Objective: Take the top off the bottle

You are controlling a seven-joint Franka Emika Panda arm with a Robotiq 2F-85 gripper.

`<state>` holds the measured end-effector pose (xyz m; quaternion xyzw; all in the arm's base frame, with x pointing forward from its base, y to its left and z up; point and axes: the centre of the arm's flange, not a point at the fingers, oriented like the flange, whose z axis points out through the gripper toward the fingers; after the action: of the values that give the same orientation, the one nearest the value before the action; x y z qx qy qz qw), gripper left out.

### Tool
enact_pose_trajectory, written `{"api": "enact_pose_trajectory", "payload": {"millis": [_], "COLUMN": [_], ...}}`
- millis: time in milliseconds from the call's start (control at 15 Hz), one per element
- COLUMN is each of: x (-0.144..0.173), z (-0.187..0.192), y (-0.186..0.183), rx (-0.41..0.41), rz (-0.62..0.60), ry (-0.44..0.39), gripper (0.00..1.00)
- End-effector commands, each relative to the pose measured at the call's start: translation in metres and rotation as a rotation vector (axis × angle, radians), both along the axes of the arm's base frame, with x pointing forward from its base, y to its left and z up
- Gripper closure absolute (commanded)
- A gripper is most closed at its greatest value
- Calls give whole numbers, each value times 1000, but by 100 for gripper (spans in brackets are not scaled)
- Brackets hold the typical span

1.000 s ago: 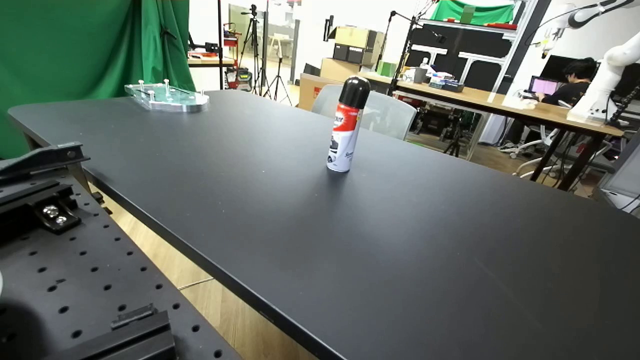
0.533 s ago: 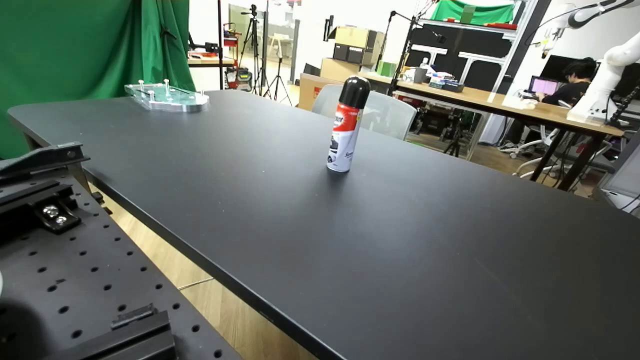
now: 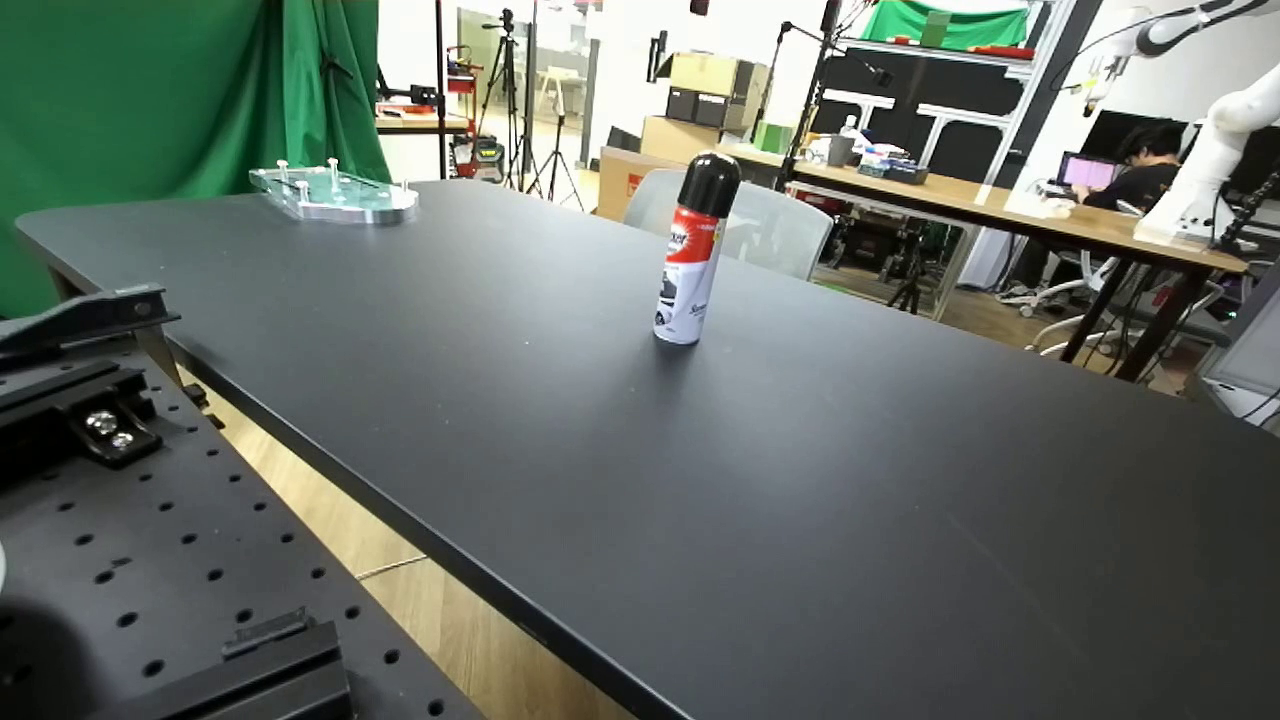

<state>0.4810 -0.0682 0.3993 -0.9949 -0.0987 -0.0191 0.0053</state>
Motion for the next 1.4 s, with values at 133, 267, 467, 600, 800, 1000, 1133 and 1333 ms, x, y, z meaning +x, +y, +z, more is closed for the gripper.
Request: {"api": "enact_pose_trajectory", "payload": {"millis": [133, 267, 467, 600, 800, 1000, 1133, 1333], "x": [42, 46, 43, 49, 52, 59, 64, 71], "z": [-18, -27, -32, -32, -35, -48, -58, -69], "y": [19, 29, 33, 35, 34, 43, 48, 53], "rx": [-3, -19, -24, -34, -19, 19, 27, 15], "rz": [112, 140, 131, 134, 134, 165, 179, 167], "ry": [54, 47, -4, -70, -58, -11, 5, 1], "gripper": [0, 0, 0, 0, 0, 0, 0, 0]}}
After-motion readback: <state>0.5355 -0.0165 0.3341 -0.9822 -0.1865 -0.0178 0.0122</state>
